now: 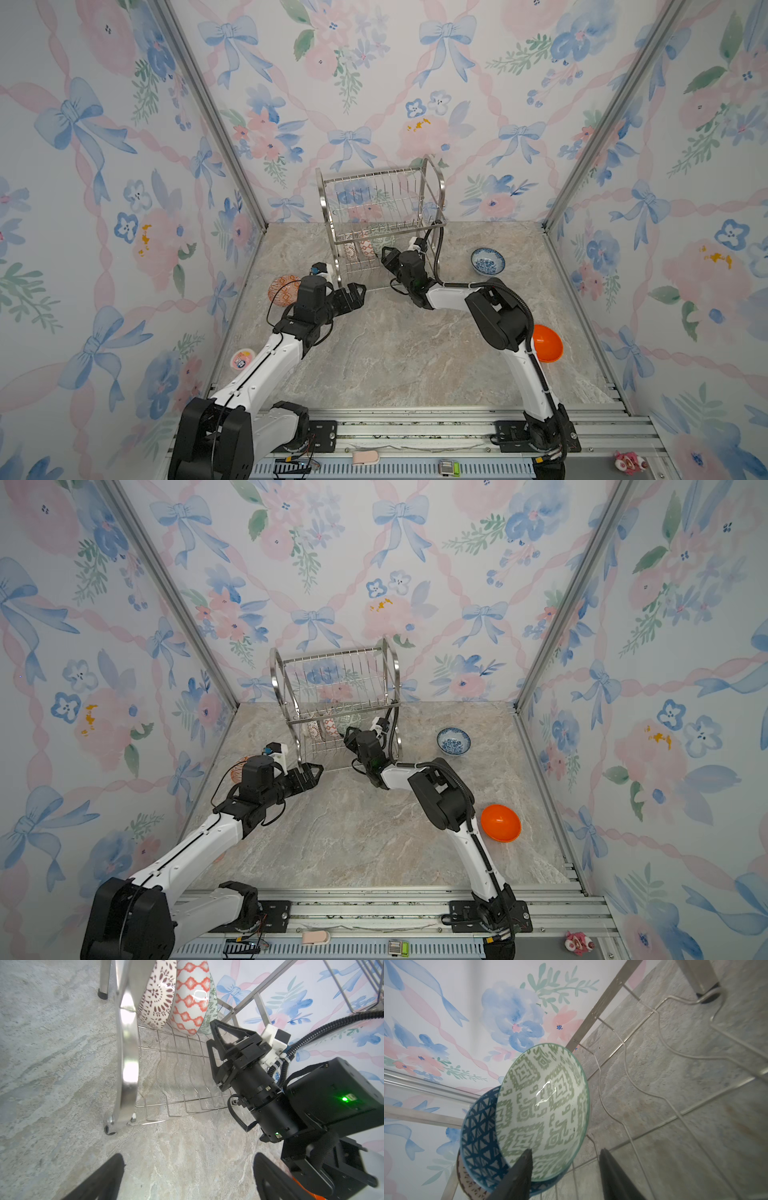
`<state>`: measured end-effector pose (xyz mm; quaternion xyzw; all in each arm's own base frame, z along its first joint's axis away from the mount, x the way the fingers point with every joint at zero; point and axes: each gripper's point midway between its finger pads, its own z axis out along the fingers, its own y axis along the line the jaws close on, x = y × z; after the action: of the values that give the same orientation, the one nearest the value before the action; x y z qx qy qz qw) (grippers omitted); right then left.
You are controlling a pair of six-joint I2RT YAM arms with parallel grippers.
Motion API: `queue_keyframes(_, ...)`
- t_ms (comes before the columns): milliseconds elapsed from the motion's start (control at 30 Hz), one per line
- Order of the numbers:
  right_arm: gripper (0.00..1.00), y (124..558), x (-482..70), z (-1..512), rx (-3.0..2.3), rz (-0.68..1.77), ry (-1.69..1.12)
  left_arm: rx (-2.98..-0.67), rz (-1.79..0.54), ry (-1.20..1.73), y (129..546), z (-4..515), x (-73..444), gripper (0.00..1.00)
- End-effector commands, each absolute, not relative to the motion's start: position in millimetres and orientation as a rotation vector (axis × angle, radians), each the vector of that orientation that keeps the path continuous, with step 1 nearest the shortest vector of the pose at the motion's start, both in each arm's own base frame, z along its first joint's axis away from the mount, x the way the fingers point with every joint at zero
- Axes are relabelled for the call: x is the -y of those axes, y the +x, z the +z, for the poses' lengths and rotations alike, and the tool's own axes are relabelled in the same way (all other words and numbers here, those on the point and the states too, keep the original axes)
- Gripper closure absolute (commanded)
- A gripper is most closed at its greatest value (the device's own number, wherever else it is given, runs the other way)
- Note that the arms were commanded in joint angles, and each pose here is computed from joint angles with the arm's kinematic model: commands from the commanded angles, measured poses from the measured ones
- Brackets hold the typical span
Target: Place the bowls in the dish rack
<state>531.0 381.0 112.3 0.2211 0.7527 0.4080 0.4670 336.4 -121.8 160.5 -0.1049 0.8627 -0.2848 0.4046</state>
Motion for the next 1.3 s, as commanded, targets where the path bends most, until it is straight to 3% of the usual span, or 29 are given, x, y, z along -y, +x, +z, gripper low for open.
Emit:
queue_keyframes(0,0.45,544,-368,126,-1.837,0.938,0.545,-2.161,-0.736,-0.264,336,162,121,0.02)
queue_keyframes(700,0.44,560,-378,78,-1.94,0.874,0.577,-2.155,-0.74,-0.264,336,164,121,0.02)
queue_keyframes(1267,0.63,562,-384,57,-1.98,0.853,0.571,-2.143,-0.747,-0.261,335,167,121,0.02)
